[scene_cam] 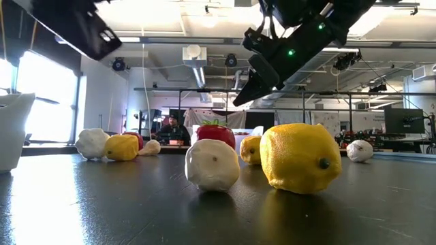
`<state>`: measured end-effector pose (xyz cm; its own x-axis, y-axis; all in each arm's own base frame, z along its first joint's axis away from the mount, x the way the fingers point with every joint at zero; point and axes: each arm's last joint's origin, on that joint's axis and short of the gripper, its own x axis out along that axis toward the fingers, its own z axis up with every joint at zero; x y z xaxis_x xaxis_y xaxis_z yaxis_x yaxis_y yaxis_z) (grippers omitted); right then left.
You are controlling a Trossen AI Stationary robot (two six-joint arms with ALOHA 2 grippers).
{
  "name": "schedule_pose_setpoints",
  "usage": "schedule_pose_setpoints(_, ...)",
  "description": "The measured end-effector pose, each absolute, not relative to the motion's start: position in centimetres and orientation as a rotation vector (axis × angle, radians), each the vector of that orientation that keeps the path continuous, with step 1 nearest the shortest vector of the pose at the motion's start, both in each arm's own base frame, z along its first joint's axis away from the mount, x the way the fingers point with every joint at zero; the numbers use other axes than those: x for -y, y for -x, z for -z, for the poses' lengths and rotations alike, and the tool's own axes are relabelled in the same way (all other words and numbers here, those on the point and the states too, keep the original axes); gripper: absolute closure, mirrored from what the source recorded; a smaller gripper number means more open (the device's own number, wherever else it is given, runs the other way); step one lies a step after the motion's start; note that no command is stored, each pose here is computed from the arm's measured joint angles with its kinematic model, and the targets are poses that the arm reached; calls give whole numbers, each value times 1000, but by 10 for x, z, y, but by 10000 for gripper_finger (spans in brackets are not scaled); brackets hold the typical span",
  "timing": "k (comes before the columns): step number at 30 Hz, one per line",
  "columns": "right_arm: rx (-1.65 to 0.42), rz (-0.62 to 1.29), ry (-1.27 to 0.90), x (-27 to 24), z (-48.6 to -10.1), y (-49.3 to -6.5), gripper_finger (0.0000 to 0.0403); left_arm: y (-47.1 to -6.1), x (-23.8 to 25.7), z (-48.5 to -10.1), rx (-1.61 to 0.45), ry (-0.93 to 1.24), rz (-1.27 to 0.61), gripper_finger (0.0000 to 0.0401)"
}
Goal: Sort produce into baskets
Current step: Put the red tomato into the transparent bin
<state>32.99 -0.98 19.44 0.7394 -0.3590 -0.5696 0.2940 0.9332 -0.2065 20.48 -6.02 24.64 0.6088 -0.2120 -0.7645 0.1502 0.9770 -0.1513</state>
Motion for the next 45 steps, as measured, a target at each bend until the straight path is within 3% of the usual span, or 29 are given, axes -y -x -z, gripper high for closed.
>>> schedule_pose_setpoints(15,-643,319,-55,20,-193,-330,394,-213,13,-194,-486,26,182,401)
schedule_pose_setpoints(23,-606,333,-59,21,-190,-336,291,-201,-12,-179,-207,17,91,401)
schedule_pose_setpoints(31,-544,396,-87,23,-191,-340,181,-195,-40,-177,-178,41,16,401)
schedule_pose_setpoints(38,-510,506,-193,36,-191,-338,112,-189,-62,-178,-169,50,-99,401)
schedule_pose_setpoints(45,-532,562,-277,56,-185,-345,69,-186,-72,-179,-157,64,-155,401)
